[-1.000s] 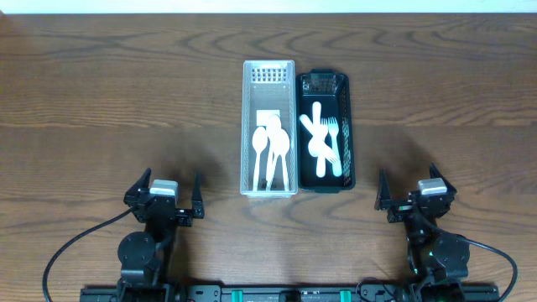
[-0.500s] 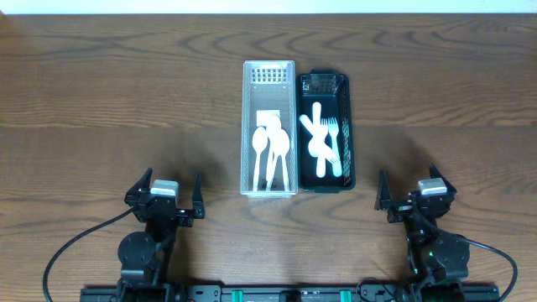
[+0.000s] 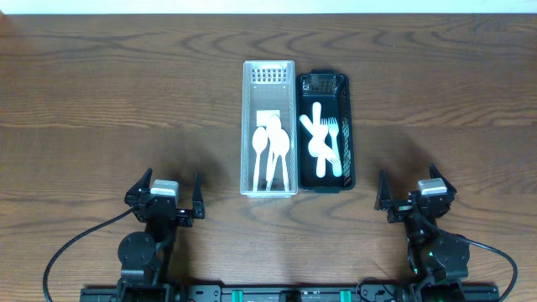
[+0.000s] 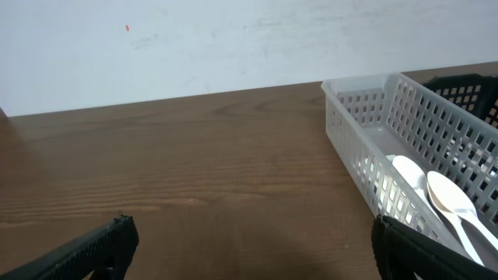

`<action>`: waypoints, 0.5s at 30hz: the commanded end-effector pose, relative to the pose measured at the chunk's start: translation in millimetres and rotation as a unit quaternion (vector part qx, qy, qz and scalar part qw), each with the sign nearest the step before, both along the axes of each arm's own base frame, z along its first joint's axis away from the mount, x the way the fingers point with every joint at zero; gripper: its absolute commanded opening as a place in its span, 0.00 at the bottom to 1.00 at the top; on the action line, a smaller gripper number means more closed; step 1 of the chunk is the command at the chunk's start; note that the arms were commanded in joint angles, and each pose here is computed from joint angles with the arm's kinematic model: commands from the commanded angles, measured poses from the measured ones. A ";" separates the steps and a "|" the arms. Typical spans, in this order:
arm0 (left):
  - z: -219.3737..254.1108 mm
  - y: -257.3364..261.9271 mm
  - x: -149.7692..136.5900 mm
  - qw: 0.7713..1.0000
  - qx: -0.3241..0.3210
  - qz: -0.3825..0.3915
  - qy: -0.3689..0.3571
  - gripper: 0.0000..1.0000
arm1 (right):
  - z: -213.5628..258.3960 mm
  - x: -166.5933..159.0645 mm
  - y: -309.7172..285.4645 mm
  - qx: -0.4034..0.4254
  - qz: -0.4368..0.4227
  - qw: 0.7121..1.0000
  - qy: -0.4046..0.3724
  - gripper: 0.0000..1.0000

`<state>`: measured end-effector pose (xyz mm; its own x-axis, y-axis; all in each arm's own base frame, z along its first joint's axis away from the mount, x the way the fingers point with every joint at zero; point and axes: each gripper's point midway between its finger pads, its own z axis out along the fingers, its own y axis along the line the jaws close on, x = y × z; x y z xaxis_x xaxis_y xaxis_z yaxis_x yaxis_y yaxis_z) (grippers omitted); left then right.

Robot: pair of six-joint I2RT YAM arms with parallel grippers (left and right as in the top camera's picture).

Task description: Pack container

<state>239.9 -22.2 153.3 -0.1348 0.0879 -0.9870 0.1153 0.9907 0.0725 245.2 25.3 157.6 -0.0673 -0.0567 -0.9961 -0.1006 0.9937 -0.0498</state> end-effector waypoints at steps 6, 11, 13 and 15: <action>-15.7 -0.6 0.4 1.000 -0.001 -0.002 0.017 0.98 | -0.5 -0.6 2.8 -0.004 0.007 1.000 0.000 0.99; -15.7 -0.6 0.4 1.000 -0.001 -0.002 0.017 0.98 | -0.5 -0.6 2.8 -0.004 0.007 1.000 0.000 0.99; -15.7 -0.6 0.4 1.000 -0.001 -0.002 0.017 0.98 | -0.5 -0.6 2.8 -0.004 0.007 1.000 0.000 0.99; -15.7 -0.6 0.4 1.000 -0.001 -0.002 0.017 0.98 | -0.5 -0.6 2.8 -0.004 0.007 1.000 0.000 0.99</action>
